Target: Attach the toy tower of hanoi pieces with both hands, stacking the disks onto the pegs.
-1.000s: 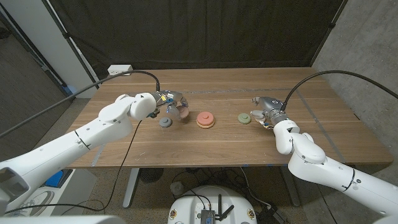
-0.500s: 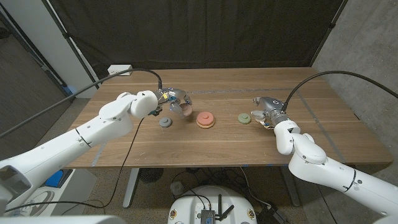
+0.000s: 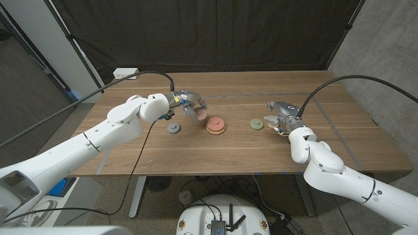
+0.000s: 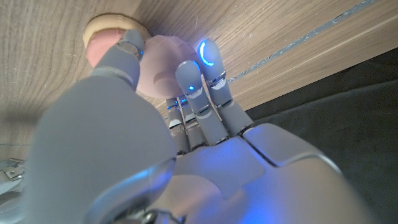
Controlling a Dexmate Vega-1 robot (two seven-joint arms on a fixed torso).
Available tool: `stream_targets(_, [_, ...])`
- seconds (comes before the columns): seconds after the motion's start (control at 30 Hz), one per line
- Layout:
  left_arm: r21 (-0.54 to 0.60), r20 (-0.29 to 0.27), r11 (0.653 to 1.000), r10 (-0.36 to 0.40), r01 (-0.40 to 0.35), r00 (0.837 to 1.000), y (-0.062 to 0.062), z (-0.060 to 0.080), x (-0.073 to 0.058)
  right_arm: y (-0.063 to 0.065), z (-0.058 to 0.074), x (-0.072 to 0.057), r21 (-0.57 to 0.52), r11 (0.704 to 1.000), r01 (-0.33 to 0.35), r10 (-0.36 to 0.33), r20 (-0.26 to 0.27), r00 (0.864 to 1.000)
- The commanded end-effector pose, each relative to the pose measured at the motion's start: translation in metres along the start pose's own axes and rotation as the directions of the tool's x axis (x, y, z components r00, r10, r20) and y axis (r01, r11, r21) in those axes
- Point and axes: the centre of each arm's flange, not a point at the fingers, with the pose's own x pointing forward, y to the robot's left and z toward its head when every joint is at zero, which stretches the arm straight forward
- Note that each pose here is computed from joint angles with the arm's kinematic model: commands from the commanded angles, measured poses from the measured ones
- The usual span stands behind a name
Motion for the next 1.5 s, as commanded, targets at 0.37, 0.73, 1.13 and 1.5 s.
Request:
stream_targets(0.37, [-0.005, 0.096, 1.0, -0.006, 0.007, 0.995, 0.001, 0.018, 0.021, -0.003, -0.002, 0.002, 0.001, 1.0, 0.003, -0.003, -0.013, 1.0])
stream_targets(0.73, [0.019, 0.124, 0.999, -0.045, 0.043, 0.991, 0.0, 0.026, 0.032, -0.005, -0.003, 0.007, 0.002, 1.0, 0.001, -0.001, -0.012, 1.0])
stream_targets(1.13, [0.026, 0.136, 0.998, -0.064, 0.061, 0.989, -0.002, 0.032, 0.042, -0.004, -0.005, 0.009, 0.004, 1.0, 0.002, -0.002, -0.015, 1.0])
stream_targets(1.5, [0.02, 0.144, 0.996, -0.091, 0.089, 0.985, -0.01, 0.035, 0.052, -0.003, -0.006, 0.008, 0.007, 1.0, 0.002, -0.002, -0.018, 1.0])
